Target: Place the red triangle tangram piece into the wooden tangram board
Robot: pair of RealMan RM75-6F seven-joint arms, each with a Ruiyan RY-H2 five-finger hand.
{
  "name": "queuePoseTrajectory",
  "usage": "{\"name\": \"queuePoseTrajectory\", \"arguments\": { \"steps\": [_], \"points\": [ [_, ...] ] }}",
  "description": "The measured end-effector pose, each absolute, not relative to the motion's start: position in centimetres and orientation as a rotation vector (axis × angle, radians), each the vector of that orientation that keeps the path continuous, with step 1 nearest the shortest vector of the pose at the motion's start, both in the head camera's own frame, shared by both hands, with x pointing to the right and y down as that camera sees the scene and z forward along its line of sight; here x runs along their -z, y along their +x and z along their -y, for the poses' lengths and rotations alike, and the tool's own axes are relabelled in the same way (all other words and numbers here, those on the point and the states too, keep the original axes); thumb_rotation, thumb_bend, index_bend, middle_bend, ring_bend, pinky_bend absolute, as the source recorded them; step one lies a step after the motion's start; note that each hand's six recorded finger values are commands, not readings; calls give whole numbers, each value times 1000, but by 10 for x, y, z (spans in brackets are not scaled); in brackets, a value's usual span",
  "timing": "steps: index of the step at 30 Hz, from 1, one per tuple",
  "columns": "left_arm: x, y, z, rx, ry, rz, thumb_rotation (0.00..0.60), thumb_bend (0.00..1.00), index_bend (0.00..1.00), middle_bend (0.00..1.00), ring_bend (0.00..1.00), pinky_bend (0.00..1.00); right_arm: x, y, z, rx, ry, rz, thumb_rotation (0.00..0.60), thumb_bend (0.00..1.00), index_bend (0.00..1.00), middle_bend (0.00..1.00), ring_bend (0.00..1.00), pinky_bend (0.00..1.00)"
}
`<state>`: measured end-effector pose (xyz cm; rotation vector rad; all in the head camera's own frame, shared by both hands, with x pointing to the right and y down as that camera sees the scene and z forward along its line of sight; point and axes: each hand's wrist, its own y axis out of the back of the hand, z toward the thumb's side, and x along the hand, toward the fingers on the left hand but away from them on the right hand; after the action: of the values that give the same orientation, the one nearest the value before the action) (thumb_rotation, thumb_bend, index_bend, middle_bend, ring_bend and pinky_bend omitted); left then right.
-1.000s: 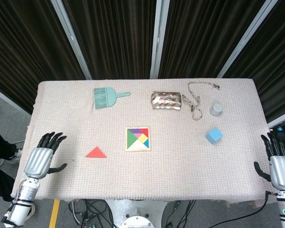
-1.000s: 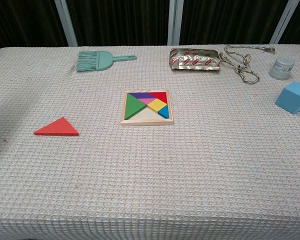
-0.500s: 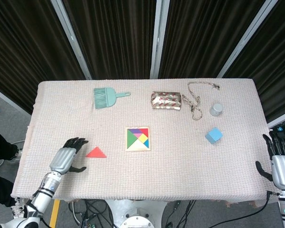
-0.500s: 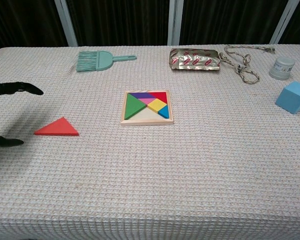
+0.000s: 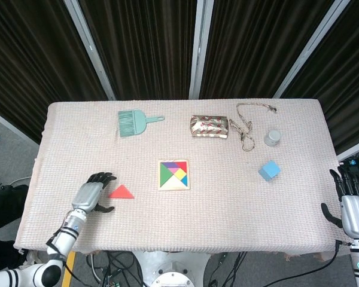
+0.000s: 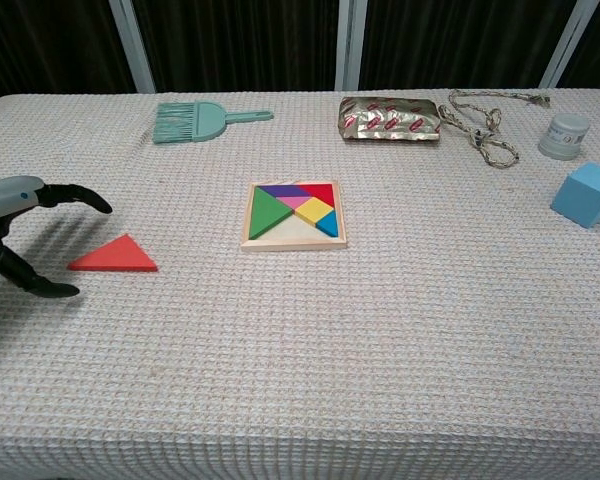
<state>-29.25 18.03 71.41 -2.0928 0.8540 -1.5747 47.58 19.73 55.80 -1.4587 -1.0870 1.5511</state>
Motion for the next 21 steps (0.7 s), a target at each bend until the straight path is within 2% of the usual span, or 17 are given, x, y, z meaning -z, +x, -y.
{"name": "queuePoseTrajectory", "arguments": {
  "steps": [12,21],
  "points": [
    [-724,-279,-169,1621,-2081,-863,600,213,234,80,0,1,-559,479,-198,-1559,-1457,1090,600,247,0,0,0,0],
    [-725,-273,-165,1620,-2081,-869,600,219,244,80,0,1,-560,480,-199,-1565,-1456,1092,600,247,0,0,0,0]
  ]
}}
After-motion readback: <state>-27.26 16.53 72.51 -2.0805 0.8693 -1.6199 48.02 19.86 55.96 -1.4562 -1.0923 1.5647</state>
